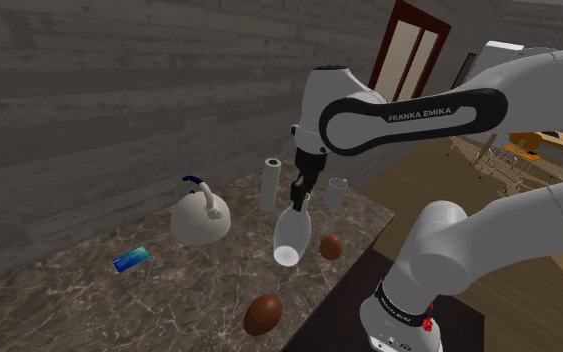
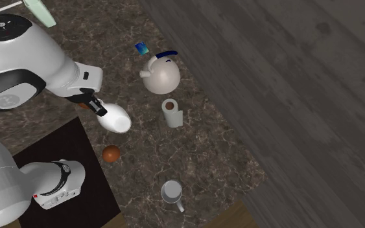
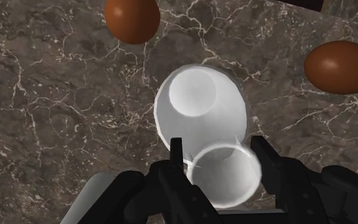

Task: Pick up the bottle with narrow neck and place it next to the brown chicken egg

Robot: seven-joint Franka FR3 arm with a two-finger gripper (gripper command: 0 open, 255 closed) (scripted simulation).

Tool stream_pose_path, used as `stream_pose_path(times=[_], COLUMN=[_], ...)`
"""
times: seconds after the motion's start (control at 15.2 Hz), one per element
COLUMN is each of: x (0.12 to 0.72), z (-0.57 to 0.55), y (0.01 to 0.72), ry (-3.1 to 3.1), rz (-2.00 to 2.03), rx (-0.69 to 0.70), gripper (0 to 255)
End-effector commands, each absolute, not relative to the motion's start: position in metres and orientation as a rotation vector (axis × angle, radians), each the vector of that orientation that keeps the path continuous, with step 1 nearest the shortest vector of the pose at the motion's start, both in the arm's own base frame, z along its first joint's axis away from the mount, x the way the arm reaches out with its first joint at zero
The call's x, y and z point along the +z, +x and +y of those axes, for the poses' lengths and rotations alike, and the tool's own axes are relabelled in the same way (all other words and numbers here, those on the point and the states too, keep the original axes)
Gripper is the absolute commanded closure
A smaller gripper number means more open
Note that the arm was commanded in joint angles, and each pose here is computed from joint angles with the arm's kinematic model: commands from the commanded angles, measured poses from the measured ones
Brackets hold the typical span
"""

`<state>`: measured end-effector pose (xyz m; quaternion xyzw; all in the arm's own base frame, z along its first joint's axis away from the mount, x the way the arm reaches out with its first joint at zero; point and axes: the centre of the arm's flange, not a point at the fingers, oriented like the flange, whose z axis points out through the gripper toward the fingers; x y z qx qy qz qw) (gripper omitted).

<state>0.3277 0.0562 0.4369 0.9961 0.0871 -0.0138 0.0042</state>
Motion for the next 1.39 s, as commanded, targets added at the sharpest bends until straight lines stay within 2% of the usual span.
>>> stream_pose_path(times=[0.0, 0.4, 0.46, 0.79, 1.06, 1.32], x=[0.433, 0.433, 0.434, 0.433, 0.483, 0.483], z=[0.055, 0.055, 0.055, 0.055, 0.056, 0.056], y=[0.327, 0.327, 0.328, 0.327, 0.329, 0.329], ry=[3.121, 3.121, 3.121, 3.121, 3.121, 3.121], rz=[0.273, 0.273, 0.273, 0.273, 0.273, 0.273], rx=[-0.05, -0.05, -0.05, -0.05, -0.05, -0.05], gripper=[255, 255, 0, 0, 0, 0])
